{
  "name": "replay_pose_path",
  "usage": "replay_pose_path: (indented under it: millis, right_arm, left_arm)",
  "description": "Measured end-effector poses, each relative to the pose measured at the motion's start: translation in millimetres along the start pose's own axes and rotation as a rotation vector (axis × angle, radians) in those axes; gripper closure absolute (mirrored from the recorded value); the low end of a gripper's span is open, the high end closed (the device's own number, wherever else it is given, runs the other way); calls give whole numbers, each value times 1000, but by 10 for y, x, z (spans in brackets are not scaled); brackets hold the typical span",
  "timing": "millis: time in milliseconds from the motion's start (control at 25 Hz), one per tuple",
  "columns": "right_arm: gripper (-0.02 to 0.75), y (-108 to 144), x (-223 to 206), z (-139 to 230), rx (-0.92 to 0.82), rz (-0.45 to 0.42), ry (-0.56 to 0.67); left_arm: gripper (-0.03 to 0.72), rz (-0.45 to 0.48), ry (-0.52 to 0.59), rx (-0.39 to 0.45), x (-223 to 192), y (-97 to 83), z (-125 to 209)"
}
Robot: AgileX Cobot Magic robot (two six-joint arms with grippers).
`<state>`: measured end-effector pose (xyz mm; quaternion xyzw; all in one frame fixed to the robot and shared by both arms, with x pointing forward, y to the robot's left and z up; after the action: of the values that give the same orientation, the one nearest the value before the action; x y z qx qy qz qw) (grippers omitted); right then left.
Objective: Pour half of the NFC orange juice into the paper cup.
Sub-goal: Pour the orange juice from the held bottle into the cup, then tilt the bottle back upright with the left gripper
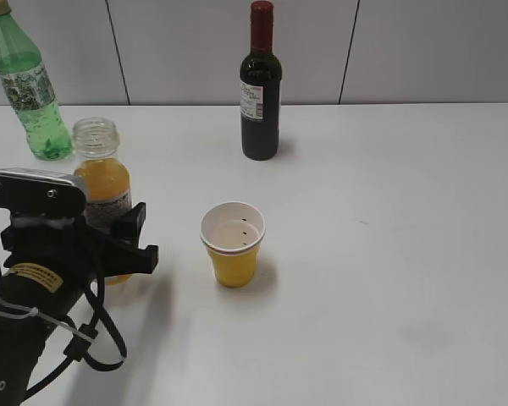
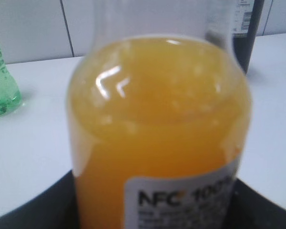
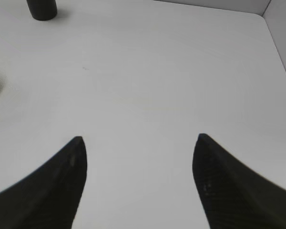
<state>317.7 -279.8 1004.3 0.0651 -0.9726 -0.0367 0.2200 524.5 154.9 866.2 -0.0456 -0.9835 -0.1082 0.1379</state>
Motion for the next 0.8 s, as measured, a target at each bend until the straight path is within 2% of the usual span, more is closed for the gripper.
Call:
replay_pose_path:
  millis: [160, 360, 560, 800]
  right_arm:
    - [210, 0, 0, 0, 0, 0, 0]
    - [210, 0, 0, 0, 0, 0, 0]
    - [210, 0, 0, 0, -1, 0, 0]
    - [210, 0, 0, 0, 0, 0, 0]
  left_arm:
    - [222, -2, 1, -8, 0, 3, 1]
    - [222, -2, 1, -80, 0, 3, 1]
    - [222, 1, 0, -200, 0, -1, 0]
    - [222, 21, -41, -288, -56, -102, -123]
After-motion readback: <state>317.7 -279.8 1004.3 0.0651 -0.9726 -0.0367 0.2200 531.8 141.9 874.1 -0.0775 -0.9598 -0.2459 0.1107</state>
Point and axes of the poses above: a point on each arm's last joint axis where the gripper is mounted, x pointing back along that axis away from the gripper, y along the wrist's bending axis when the last joint is at zero, z = x × y, the point moved 8 cm from there along -x, pointing out along that axis toward the gripper, and after that the axes turned 7 degrees about -x, right-handed, at the moved point
